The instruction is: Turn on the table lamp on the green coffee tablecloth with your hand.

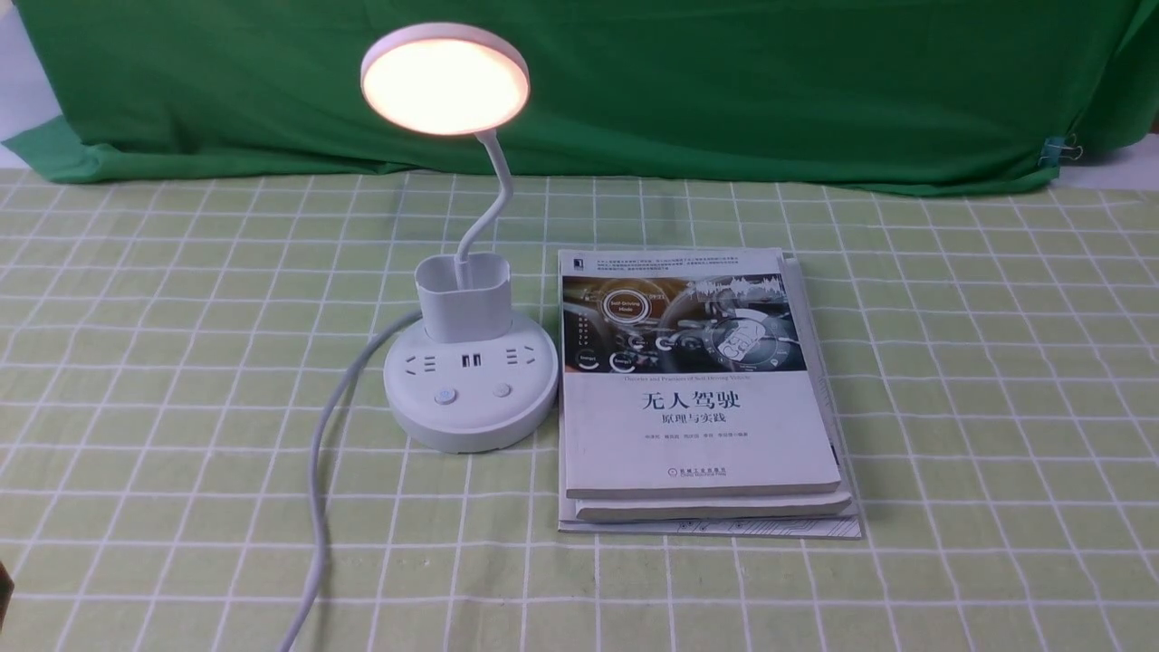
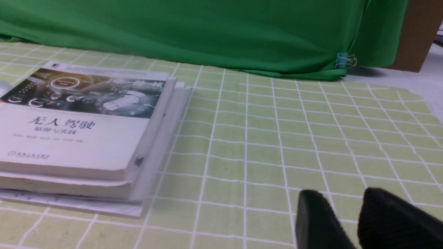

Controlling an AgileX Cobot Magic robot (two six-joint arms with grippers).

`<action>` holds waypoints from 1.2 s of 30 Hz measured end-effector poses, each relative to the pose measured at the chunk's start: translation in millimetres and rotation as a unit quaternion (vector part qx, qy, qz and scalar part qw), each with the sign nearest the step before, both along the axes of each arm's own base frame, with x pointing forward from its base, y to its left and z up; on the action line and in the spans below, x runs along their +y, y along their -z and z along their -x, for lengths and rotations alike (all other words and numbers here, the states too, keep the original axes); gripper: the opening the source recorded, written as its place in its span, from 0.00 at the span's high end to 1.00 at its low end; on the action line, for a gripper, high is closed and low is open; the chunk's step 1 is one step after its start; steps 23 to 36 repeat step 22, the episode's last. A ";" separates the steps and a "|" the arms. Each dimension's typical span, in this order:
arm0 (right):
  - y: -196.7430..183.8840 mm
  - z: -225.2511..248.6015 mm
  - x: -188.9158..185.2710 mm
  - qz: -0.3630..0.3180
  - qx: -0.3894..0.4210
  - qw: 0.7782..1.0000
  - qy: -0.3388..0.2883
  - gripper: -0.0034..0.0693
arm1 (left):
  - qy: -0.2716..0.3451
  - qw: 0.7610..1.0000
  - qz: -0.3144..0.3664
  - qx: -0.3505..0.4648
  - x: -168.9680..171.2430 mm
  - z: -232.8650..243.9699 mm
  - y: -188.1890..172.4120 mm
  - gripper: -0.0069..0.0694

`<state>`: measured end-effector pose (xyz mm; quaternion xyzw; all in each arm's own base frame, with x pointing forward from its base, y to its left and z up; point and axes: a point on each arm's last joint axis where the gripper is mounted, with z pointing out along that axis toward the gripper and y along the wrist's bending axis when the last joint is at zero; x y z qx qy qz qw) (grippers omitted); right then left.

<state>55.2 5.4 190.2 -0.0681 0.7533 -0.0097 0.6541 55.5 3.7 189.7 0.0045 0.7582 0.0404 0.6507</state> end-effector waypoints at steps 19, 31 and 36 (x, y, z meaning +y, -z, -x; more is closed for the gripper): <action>0.0 0.0 0.0 0.000 0.000 1.000 0.000 0.62 | 0.000 1.000 0.000 0.000 0.0 0.0 0.0 0.78; 0.0 0.0 0.0 0.000 0.000 1.000 0.000 0.62 | 0.000 1.000 0.000 0.000 0.0 0.0 0.0 0.78; 0.0 0.0 0.0 0.000 0.000 1.000 0.000 0.62 | 0.000 1.000 0.000 0.000 0.0 0.0 0.0 0.78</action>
